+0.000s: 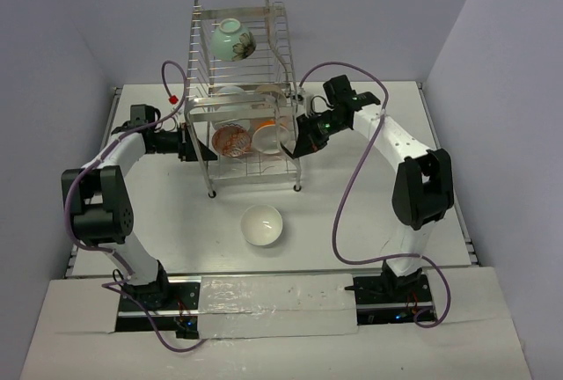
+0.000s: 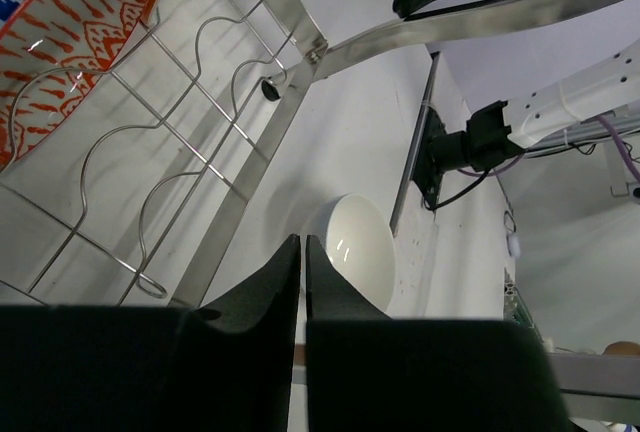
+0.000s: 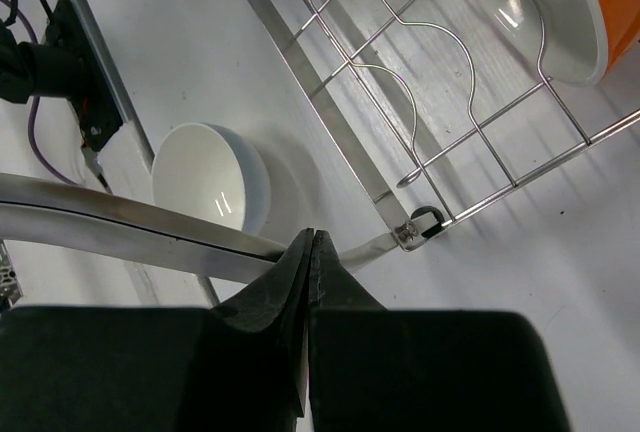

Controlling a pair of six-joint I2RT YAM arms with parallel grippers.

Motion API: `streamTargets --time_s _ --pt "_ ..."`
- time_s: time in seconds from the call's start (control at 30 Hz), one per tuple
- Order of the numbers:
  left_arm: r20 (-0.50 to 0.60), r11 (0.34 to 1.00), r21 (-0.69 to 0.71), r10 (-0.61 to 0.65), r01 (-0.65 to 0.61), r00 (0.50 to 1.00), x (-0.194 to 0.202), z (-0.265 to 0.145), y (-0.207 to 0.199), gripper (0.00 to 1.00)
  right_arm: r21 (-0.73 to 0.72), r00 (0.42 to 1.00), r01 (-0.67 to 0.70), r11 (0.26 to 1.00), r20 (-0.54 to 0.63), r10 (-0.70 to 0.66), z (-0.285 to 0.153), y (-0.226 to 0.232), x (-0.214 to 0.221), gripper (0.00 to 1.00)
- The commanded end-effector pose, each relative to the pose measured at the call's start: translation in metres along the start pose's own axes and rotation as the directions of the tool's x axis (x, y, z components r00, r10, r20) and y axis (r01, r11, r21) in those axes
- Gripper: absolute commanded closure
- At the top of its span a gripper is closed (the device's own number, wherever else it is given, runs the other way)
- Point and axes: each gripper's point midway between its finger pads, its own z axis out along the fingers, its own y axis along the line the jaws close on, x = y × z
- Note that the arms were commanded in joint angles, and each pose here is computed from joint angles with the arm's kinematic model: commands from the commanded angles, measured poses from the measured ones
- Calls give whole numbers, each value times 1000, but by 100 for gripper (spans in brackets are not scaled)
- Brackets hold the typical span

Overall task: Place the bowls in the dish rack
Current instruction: Move the dish rack to the center of the board.

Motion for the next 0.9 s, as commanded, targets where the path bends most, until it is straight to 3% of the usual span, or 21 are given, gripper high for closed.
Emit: streamTargets --time_s 0.0,0.13,0.2,0.33,0.43,0.47,0.57,0.77,0.87 --pt "-18 998 13 63 -63 998 5 -1 -12 90 -86 997 -37 996 -65 32 -10 42 21 100" --pt "-23 997 7 80 -80 997 9 -2 -15 89 -87 997 -21 996 -77 15 -10 46 27 100" --pt "-28 997 2 83 -82 996 12 -2 -14 84 -81 998 -3 997 -66 -2 -11 49 26 100" --pt "-14 995 -15 97 -97 995 2 -4 -8 55 5 999 10 1000 -53 -10 -16 36 16 98" --pt "23 991 -58 121 -119 992 -22 -14 4 39 70 1000 6 998 -30 -4 -28 23 -11 88" --pt "35 990 -67 123 -121 992 -29 -18 6 37 105 1000 -12 994 -17 14 -36 12 -18 76" --pt "74 987 -99 131 -123 989 -52 -31 17 25 172 998 -49 984 40 43 -57 -10 -43 74" --pt "167 973 -213 123 -86 978 -79 -77 49 18 271 981 -151 951 160 110 -92 -45 -57 75" --pt "194 969 -240 104 -55 975 -75 -96 62 15 282 974 -167 945 197 113 -104 -40 -51 71"
